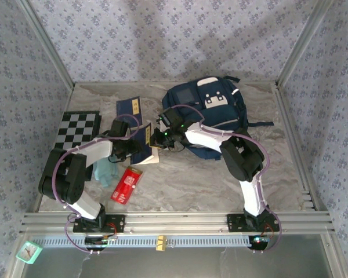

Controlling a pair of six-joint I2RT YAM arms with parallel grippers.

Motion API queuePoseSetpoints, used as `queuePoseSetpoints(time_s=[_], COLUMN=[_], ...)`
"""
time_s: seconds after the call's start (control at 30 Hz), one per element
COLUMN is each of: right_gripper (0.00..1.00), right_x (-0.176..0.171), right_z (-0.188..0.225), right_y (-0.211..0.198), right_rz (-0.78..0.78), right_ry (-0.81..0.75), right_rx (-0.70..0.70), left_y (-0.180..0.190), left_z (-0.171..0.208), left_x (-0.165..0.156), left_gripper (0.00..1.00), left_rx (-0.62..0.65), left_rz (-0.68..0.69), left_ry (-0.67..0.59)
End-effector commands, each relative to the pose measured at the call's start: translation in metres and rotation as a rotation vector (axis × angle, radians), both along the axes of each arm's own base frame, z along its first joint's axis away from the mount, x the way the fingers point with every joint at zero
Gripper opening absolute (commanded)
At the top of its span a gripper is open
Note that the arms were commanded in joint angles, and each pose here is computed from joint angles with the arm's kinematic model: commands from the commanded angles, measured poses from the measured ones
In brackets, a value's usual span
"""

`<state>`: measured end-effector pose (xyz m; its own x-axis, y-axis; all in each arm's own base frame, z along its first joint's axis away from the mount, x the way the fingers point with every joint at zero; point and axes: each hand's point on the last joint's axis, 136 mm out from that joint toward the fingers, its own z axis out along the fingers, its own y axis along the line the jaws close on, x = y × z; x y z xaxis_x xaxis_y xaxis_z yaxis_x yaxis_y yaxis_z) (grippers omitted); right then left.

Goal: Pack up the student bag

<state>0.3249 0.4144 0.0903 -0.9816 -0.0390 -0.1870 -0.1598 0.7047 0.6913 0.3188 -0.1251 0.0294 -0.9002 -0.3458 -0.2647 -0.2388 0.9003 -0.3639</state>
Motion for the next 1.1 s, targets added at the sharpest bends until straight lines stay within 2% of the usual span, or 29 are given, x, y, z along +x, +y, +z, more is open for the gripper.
queuePoseSetpoints(time_s=[0.0, 0.2, 0.33, 0.57, 0.77, 0.9, 1.07], right_gripper=[0.08, 0.01, 0.00, 0.00, 0.00, 0.00, 0.00], right_x=[0.002, 0.003, 0.000, -0.001, 0.001, 0.002, 0.006], right_z=[0.023, 0.048, 0.070, 0.097, 0.122, 0.136, 0.154], right_y=[-0.001, -0.005, -0.010, -0.021, -0.029, -0.035, -0.040], right_rz=[-0.002, -0.007, -0.009, -0.014, -0.011, -0.007, -0.005], right_ry=[-0.038, -0.076, -0.113, -0.118, -0.123, -0.130, -0.131], right_rx=[0.028, 0.062, 0.091, 0.155, 0.252, 0.306, 0.405], left_y=[-0.008, -0.002, 0.006, -0.004, -0.018, -0.030, -0.041], left_z=[0.018, 0.047, 0.070, 0.097, 0.120, 0.135, 0.145], left_x=[0.002, 0.010, 0.011, 0.005, 0.006, 0.006, 0.009], left_gripper=[0.53, 0.57, 0.63, 0.75, 0.86, 1.00, 1.00], left_rx=[-0.022, -0.019, -0.053, -0.223, -0.442, -0.571, -0.669], left_rz=[-0.024, -0.021, 0.001, 0.018, 0.059, 0.038, 0.021], left_ry=[-0.026, -0.086, -0.137, -0.181, -0.212, -0.228, -0.243])
